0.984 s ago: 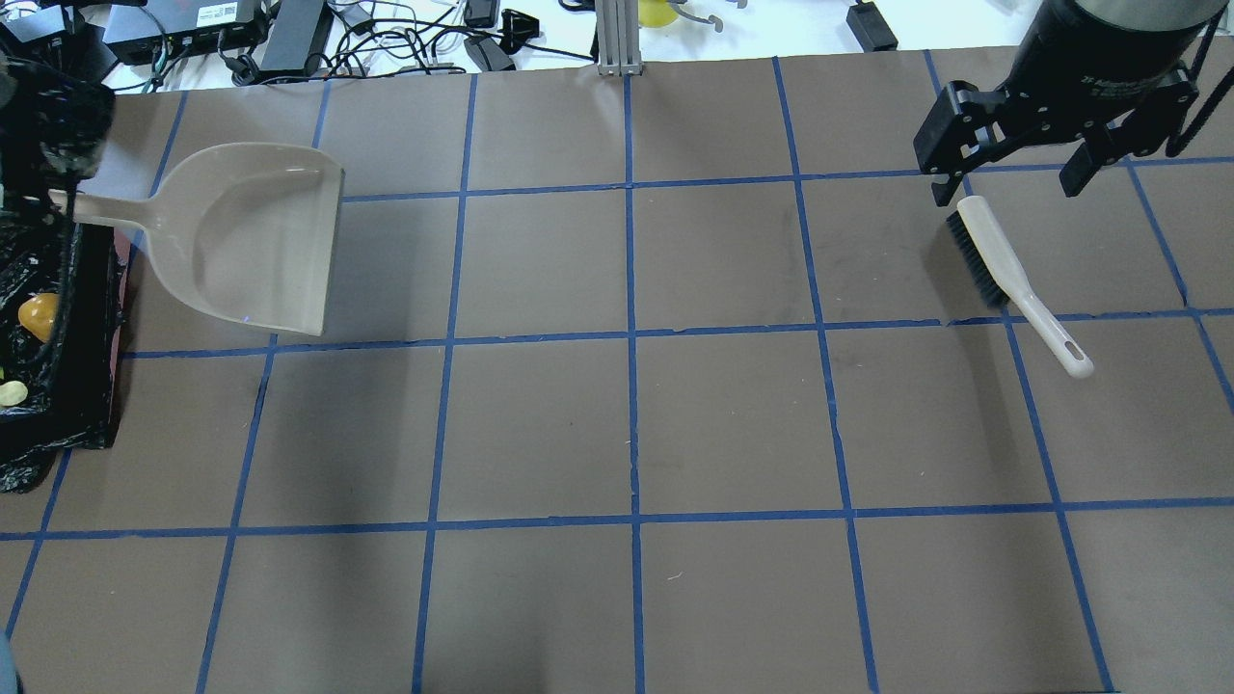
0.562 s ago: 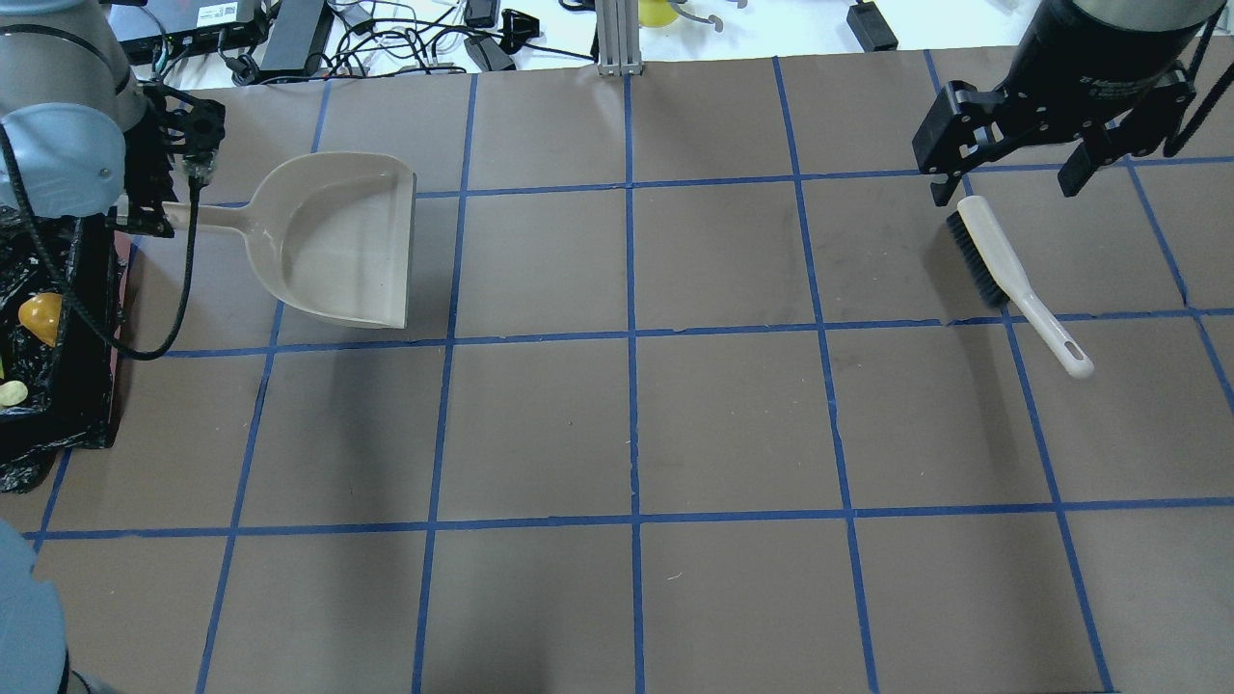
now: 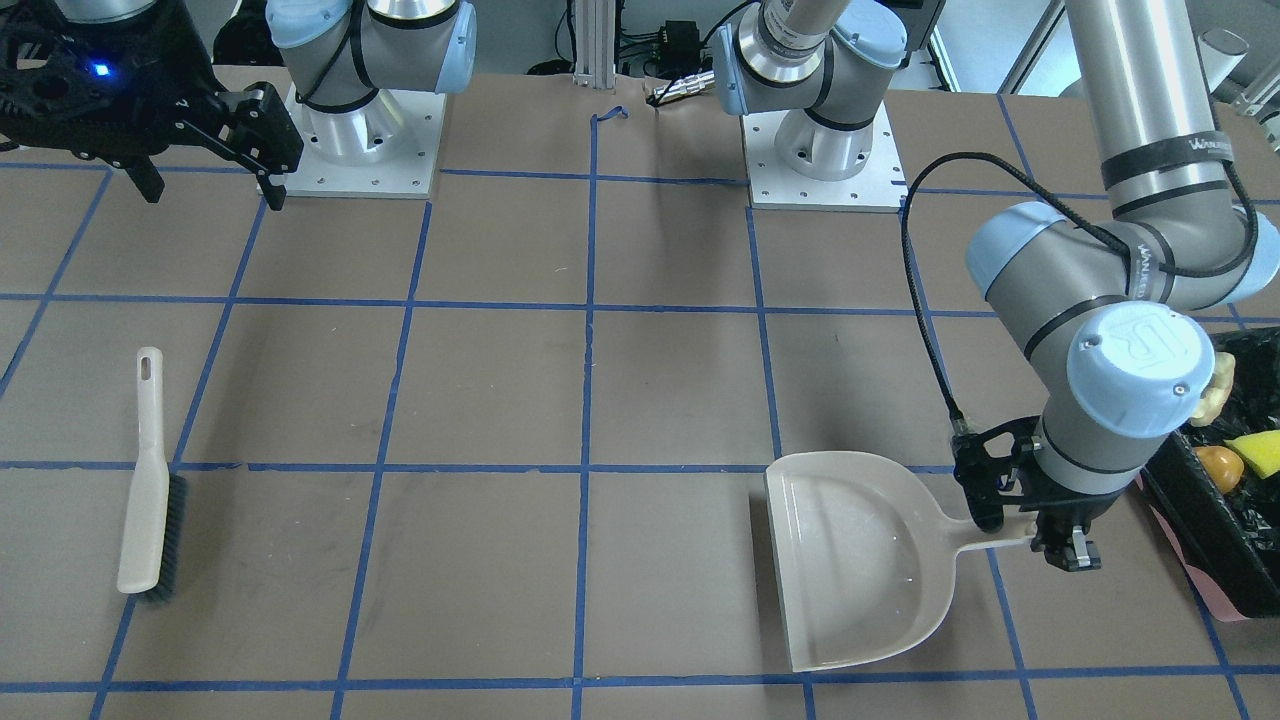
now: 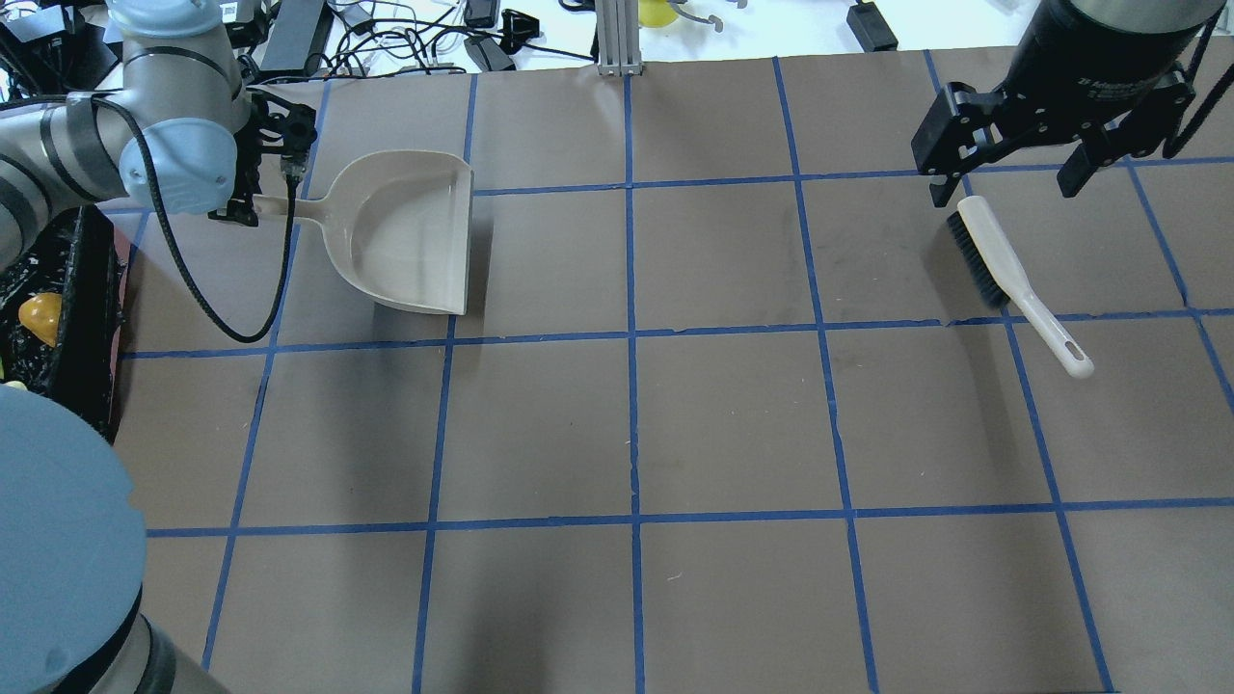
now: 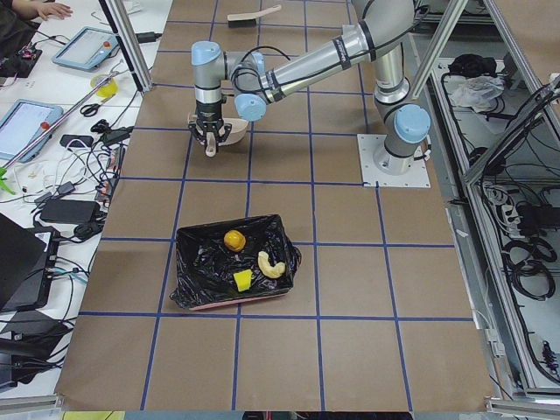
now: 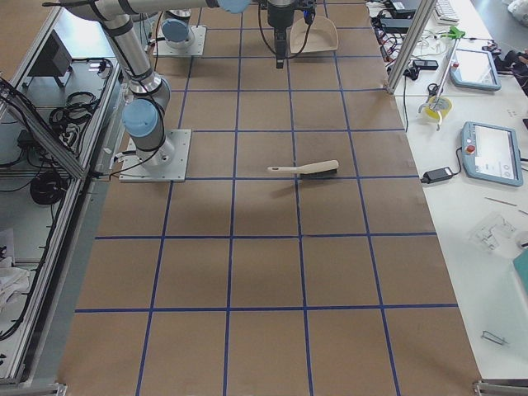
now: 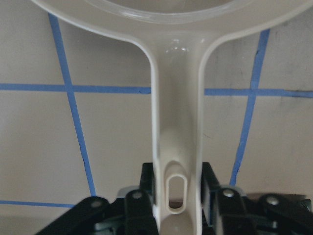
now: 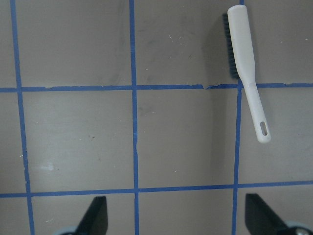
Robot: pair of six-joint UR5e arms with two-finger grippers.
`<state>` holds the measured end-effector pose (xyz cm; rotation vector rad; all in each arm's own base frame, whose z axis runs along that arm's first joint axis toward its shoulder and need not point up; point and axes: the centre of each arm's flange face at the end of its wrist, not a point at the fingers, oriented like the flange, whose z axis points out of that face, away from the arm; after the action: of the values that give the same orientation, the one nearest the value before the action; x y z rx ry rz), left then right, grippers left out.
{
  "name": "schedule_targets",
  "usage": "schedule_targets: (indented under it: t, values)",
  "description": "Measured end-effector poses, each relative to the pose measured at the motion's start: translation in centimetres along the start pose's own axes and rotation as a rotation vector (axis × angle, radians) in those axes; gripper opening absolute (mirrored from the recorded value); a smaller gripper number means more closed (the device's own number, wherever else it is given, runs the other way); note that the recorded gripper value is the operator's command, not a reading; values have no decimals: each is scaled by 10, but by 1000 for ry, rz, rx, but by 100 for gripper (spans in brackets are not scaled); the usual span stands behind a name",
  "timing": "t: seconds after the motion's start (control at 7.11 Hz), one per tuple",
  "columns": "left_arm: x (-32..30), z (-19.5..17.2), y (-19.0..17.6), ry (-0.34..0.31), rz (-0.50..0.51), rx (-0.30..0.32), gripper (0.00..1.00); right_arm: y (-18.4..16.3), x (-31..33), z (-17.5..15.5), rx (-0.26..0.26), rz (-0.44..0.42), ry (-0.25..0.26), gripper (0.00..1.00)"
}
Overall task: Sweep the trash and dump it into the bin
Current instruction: 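Bring the empty dustpan back and lower it onto the table with the left gripper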
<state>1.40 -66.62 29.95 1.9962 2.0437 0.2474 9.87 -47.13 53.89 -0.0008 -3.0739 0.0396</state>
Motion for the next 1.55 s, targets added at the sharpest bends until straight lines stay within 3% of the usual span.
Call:
schedule_targets:
  t: [0.56,0.7,0.84,0.98,1.27,1.55]
  values:
    - [-9,18,-29,19,26,0,4,1,0,-1,1,-14,0,100]
    - [-9,20,-30,22,29,-2,63,1,0,-1,1,-14,0,100]
    - [-10,23,-31,25,30,-1,60,1,0,-1,1,-14,0,100]
    - [-10,25,-32,27,29,1,66,1,0,-1,2,-14,0,100]
    - [-10,24,-35,20,26,0,99,1,1,-2,4,-12,1,100]
    - [-11,14,-30,3,12,-11,100,1,1,-2,5,-12,0,100]
